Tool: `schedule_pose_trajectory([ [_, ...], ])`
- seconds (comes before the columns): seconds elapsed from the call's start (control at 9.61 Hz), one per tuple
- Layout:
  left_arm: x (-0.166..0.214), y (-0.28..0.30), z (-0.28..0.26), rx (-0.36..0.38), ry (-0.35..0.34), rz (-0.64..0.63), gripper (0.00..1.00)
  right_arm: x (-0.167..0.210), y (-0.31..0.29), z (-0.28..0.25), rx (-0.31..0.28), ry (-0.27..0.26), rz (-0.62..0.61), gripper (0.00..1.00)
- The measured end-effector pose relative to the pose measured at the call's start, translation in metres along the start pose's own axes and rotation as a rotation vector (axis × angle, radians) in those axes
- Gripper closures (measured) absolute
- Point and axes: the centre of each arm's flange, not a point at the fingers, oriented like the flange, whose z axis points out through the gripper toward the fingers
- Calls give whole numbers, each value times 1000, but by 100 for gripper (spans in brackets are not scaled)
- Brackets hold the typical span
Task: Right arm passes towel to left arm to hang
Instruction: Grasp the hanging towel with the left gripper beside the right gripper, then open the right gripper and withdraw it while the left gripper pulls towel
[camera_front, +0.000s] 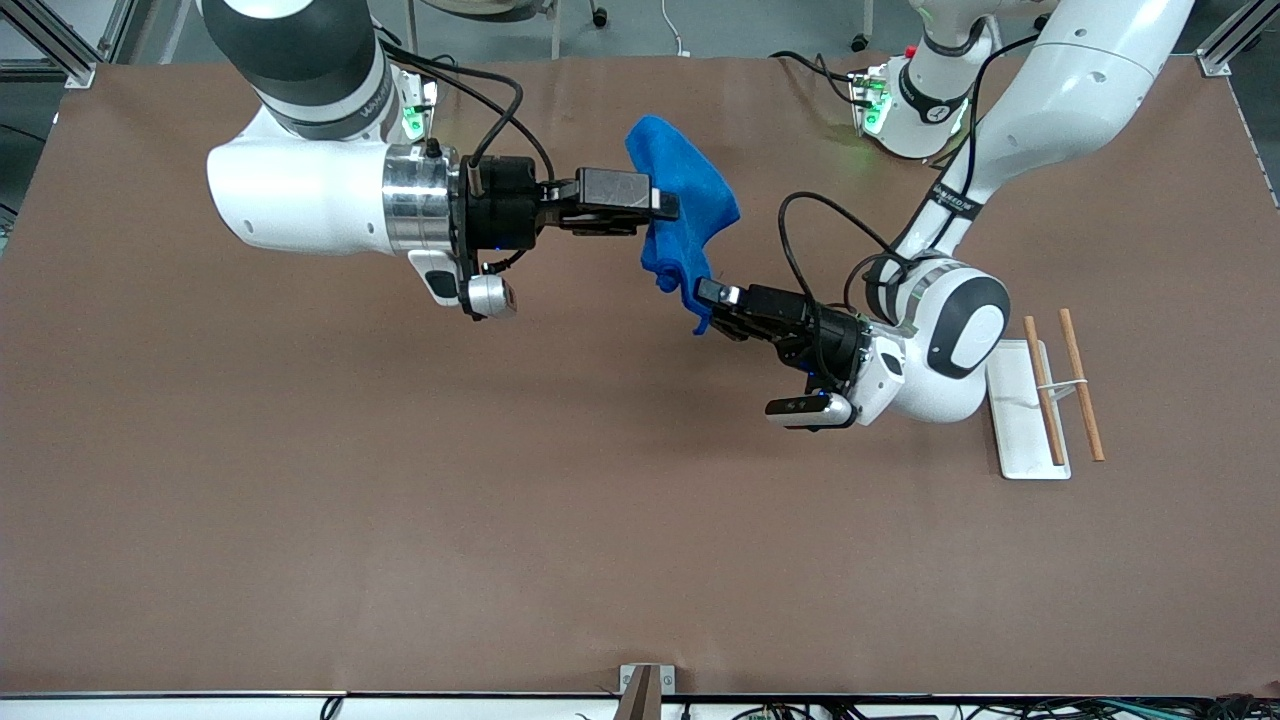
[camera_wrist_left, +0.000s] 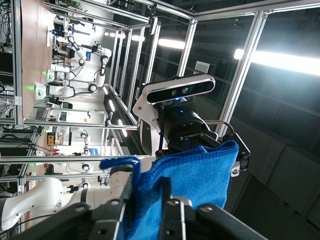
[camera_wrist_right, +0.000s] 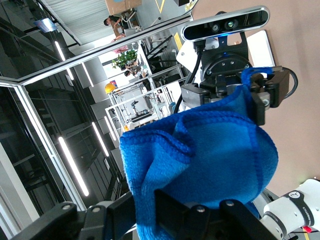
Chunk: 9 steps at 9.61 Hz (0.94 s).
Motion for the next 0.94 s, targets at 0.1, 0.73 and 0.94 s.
schedule_pose_trajectory([
  [0.1,0,0,0,0,0,1,88,1,1,0,0,1,-4,89],
  [0.73,21,20,-10,68,121,4,95,26,12,-30,-135,89,-71,44],
  [0.94,26,27,-10,178,164,-22,95,46,16,-66,-238,169,-118,13],
])
